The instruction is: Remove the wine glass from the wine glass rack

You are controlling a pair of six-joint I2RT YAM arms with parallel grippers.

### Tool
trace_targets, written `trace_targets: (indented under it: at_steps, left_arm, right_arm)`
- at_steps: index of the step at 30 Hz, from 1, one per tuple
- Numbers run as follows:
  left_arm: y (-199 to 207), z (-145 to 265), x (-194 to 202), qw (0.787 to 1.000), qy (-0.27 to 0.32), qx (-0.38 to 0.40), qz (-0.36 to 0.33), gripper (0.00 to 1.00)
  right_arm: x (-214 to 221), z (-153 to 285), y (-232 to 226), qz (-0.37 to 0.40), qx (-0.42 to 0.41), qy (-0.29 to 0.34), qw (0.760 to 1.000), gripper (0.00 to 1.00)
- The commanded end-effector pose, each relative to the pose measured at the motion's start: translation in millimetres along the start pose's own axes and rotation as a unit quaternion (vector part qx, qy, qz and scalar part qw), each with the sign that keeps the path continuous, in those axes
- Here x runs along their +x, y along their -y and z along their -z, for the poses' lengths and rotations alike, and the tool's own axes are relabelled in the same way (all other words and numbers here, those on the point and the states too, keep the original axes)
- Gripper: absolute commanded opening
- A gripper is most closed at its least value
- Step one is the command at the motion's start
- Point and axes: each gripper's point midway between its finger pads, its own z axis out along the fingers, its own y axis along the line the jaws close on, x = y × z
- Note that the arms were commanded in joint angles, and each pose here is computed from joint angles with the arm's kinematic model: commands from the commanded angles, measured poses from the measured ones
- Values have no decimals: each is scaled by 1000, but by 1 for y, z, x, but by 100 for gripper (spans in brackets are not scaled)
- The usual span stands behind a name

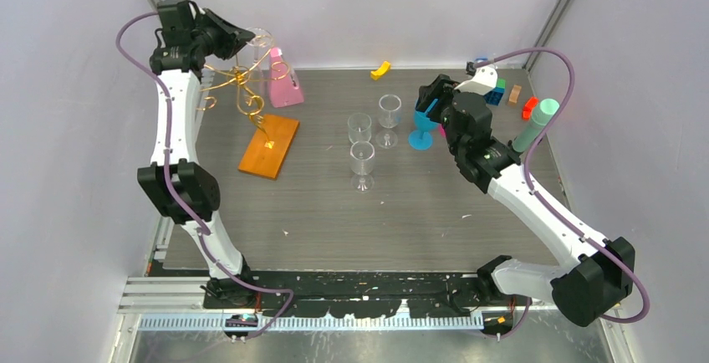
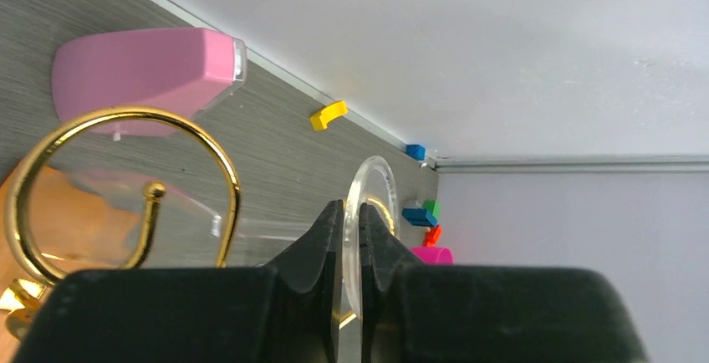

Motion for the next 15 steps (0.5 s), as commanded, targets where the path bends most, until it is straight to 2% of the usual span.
trace_targets:
  at_steps: [1,7,15]
  left_arm:
    - [31,30,-15,998,34,36,-33,2]
    - [46,32,-18,997,34,64,-23,0]
    - [74,28,-12,988,9,156,13,0]
  right_arm:
    - [-32,3,-12,-26,-17,40,999,66]
    - [-31,6,-12,-30,-18,37,999,66]
    - [-31,9,-9,-31,-17,37,999,66]
